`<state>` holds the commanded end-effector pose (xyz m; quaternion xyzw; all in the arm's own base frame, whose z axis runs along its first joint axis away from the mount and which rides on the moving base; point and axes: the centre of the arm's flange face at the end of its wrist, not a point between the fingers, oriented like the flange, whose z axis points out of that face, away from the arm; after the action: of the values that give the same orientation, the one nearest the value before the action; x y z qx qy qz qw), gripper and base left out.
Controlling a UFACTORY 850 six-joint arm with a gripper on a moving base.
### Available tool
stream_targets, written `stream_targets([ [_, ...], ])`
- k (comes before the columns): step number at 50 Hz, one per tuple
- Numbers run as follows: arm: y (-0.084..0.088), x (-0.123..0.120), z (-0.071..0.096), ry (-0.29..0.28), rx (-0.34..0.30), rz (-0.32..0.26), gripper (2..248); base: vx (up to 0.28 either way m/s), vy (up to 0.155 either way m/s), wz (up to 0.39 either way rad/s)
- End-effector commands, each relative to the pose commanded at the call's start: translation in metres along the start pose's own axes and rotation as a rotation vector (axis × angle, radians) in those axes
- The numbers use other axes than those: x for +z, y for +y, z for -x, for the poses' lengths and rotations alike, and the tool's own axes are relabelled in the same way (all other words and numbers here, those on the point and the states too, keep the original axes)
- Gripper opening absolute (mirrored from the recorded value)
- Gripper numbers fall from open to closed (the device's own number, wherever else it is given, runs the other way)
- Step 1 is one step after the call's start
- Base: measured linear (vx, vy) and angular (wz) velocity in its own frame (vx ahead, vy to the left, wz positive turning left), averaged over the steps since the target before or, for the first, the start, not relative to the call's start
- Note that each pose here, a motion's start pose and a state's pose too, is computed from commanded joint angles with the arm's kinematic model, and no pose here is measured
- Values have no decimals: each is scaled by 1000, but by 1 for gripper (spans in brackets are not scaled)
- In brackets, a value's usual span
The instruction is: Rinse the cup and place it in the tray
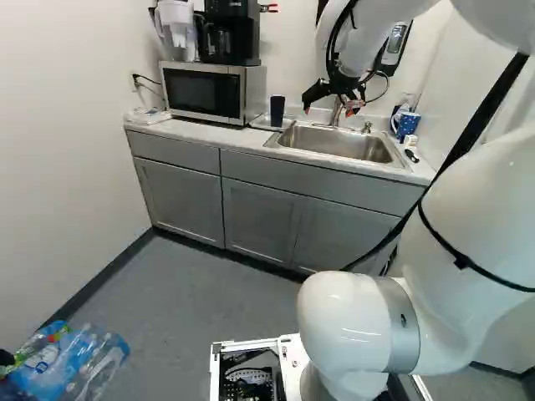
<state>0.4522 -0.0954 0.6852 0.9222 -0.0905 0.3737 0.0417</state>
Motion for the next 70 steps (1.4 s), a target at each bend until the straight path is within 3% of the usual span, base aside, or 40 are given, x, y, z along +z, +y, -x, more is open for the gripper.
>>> stream_targets([
  [70,0,0,0,0,0,0,247,-75,123,-7],
])
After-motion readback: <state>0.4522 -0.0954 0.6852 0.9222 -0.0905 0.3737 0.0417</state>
